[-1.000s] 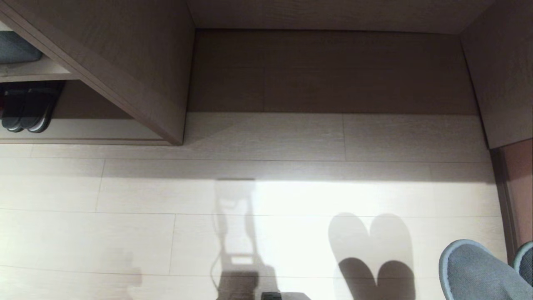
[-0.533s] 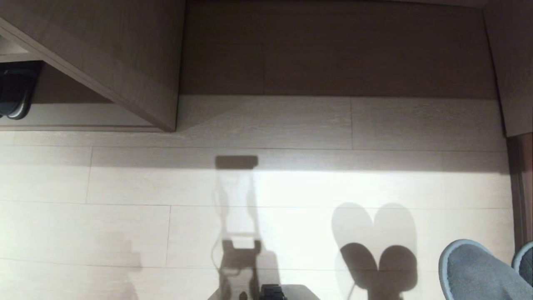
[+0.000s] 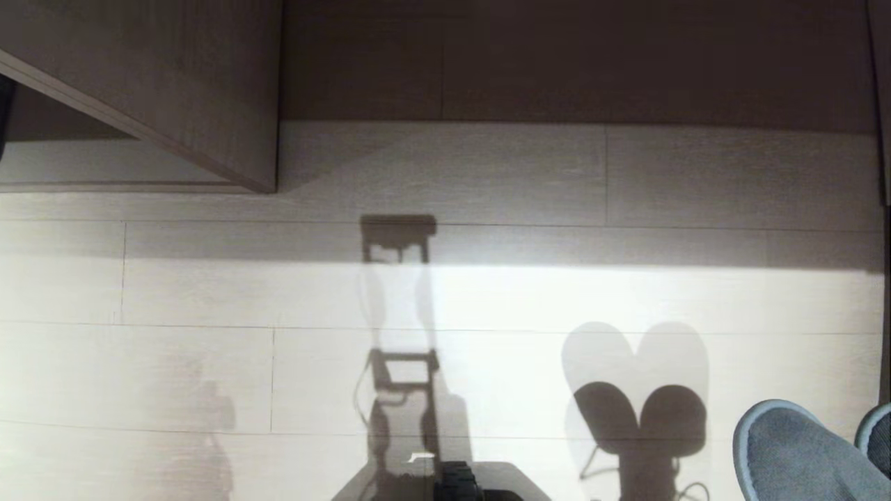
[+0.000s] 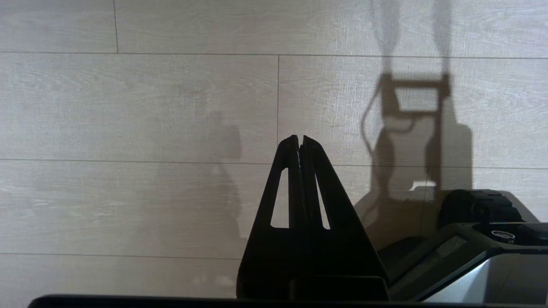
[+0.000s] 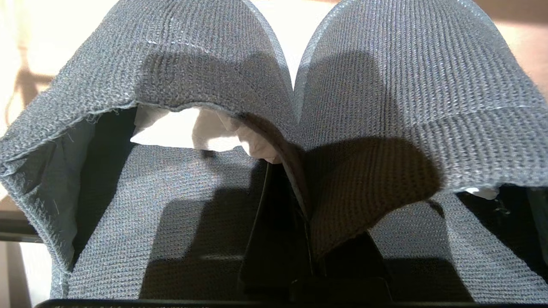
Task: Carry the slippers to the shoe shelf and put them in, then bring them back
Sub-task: Place the slippers on the floor
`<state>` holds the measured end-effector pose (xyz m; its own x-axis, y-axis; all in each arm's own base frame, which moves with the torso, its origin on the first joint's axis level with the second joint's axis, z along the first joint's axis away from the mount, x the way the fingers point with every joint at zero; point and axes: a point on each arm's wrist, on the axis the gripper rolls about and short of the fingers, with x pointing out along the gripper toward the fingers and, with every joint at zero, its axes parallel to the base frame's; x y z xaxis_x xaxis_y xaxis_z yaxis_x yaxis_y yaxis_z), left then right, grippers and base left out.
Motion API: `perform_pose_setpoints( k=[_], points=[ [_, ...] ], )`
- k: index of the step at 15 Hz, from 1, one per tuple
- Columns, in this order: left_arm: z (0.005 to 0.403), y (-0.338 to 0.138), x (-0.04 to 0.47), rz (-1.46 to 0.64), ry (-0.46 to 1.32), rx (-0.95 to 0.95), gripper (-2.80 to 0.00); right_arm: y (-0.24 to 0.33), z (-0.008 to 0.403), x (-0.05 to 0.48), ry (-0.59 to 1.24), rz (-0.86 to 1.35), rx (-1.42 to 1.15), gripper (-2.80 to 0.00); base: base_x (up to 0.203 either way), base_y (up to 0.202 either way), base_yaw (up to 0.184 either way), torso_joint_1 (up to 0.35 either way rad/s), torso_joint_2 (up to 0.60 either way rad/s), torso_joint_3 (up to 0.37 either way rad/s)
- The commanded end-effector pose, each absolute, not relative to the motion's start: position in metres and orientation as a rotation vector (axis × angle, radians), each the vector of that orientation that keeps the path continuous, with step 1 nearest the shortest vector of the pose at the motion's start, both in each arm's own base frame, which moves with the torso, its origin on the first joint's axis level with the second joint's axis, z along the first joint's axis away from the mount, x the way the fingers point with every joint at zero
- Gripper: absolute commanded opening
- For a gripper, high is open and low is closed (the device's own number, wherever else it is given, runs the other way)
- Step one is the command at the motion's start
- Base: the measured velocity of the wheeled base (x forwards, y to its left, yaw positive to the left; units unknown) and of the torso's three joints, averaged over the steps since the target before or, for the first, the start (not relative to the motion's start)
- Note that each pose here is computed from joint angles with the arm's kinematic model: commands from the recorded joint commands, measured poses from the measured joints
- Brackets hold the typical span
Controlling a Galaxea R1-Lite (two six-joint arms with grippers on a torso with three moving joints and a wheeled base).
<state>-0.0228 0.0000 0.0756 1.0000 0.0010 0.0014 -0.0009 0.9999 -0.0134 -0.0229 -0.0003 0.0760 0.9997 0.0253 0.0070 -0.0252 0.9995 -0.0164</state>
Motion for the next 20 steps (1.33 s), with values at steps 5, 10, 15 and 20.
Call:
perform_pose_setpoints(
  k=[5,10,15,20],
  points=[
    [0.0756,0.0000,-0.0228,0.003,-0.002,-0.014,-2.80,-0.0002,0.0757,-0.0227,-0.005,0.026,-0.017,-2.80,0.000,0.000,0.000,0.005,0.00,-0.197],
    [0.0756,0.0000,-0.0228,0.002,-0.001,-0.014,-2.80,-0.0002,0.0757,-0.0227,-0.005,0.026,-0.017,-2.80,0.000,0.000,0.000,0.004,0.00,-0.196],
    [0.0752,0.0000,-0.0227,0.003,0.000,-0.014,-2.80,-0.0007,0.0758,-0.0225,0.000,0.006,-0.011,-2.80,0.000,0.000,0.000,0.003,0.00,-0.198],
    [0.0752,0.0000,-0.0227,0.002,0.000,-0.014,-2.80,-0.0007,0.0760,-0.0226,-0.001,0.007,-0.015,-2.80,0.000,0.000,0.000,0.001,0.00,-0.060]
  ],
)
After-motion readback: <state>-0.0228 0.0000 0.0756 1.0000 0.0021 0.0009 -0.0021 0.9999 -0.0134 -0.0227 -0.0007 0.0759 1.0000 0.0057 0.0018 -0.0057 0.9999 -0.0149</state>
